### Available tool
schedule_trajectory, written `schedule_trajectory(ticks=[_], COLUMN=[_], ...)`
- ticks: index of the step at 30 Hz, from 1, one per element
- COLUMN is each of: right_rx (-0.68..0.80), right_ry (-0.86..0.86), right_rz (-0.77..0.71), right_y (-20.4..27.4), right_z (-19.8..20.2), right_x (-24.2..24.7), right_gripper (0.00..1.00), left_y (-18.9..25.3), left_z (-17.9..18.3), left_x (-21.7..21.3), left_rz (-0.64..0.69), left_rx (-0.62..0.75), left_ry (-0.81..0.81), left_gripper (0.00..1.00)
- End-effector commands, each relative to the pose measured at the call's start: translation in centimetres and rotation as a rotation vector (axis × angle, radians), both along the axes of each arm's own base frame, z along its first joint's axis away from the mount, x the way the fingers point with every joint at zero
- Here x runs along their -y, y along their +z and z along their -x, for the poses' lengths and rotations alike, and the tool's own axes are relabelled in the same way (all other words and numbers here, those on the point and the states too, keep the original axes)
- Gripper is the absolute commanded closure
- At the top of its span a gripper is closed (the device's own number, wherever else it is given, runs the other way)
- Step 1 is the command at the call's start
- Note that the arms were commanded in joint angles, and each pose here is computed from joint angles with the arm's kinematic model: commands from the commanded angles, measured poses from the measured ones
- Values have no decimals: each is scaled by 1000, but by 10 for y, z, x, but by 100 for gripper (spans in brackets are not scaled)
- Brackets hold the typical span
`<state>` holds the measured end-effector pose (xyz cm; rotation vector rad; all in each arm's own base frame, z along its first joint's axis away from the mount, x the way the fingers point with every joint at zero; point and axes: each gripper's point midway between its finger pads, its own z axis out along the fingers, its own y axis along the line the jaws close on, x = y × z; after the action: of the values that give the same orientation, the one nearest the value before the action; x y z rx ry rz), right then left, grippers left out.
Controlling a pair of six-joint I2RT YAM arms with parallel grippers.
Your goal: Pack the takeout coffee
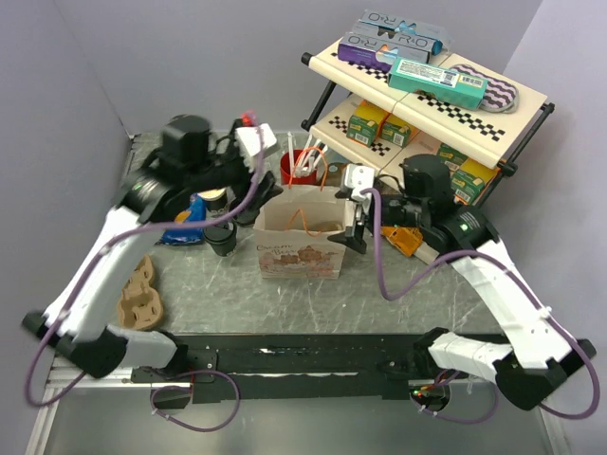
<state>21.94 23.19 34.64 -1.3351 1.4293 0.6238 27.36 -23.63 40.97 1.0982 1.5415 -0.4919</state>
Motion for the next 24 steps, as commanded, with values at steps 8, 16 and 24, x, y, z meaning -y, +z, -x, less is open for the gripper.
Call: schedule_trajectory(ticks=[8, 16, 24], right_rx=[4, 43, 100], right_ry=[317, 256, -19], right_rz=[-32, 25, -38], right_y=[11, 2, 38], right_z=[13, 10, -24], right_x=[-54, -71, -57], right_gripper=[0, 6, 100], left_y=[-48, -47, -19], left_z=[-64, -83, -71], left_x=[57, 85, 89], left_rz=[48, 120, 176], left_rx=[-129, -160, -167], left_ry=[-124, -186, -270], left_gripper=[10, 23, 99])
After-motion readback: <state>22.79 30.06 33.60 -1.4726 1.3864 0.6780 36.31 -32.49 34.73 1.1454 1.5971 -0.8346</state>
